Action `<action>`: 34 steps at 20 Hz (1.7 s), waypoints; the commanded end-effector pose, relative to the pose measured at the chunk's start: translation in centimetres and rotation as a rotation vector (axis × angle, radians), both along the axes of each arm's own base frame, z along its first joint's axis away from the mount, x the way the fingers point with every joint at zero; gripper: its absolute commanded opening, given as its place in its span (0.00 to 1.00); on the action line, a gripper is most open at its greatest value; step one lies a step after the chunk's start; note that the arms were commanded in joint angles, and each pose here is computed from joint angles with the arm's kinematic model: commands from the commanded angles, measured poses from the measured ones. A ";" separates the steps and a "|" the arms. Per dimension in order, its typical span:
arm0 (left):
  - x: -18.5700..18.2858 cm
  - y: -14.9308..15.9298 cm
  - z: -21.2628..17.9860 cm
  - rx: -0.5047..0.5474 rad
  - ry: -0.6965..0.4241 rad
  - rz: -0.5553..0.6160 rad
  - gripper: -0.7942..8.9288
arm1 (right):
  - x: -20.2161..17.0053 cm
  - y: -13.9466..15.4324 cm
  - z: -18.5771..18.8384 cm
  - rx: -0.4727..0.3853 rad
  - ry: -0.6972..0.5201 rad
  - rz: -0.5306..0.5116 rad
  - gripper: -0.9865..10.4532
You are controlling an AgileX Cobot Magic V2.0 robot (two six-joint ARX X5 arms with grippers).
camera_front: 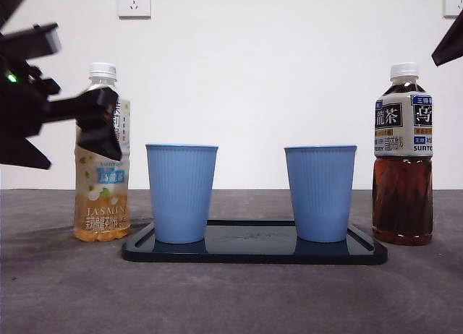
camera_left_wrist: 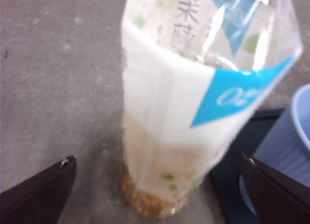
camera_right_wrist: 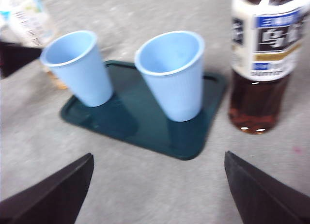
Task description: Pour the drink into the cup
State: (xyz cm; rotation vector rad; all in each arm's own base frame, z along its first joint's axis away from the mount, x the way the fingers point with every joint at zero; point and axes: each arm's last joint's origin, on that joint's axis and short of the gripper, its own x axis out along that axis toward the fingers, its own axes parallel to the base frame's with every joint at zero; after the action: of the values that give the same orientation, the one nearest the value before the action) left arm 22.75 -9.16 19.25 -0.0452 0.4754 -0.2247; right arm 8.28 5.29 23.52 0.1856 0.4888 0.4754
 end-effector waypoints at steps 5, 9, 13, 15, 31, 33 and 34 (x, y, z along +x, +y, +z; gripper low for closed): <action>-4.0 1.3 4.2 -0.085 -0.020 0.015 0.66 | 0.5 -0.2 1.6 0.034 -0.153 -0.153 0.46; -6.9 2.4 5.5 -0.105 -0.008 0.018 0.58 | 1.0 0.1 1.4 0.001 -0.142 -0.170 0.34; -8.9 3.2 6.1 -0.111 -0.008 0.018 0.15 | 2.2 0.8 0.6 -0.062 -0.074 -0.163 0.10; -9.4 3.5 6.4 -0.116 -0.019 0.018 0.09 | 2.9 1.3 0.2 -0.083 -0.048 -0.161 0.10; -9.8 3.6 6.7 -0.128 -0.046 0.016 0.09 | 4.0 2.0 -0.2 -0.088 -0.037 -0.162 0.10; -9.8 3.7 6.7 -0.119 -0.048 0.012 0.09 | 4.0 2.0 -0.2 -0.088 -0.037 -0.162 0.10; -10.1 3.9 7.0 -0.059 -0.091 0.002 0.09 | 4.0 2.0 -0.2 -0.088 -0.037 -0.162 0.10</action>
State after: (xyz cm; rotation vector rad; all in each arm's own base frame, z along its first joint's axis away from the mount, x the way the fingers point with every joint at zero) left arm 12.65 -5.17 25.68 -0.1350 0.4101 -0.2244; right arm 12.20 7.18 22.92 0.1290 0.4708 0.2892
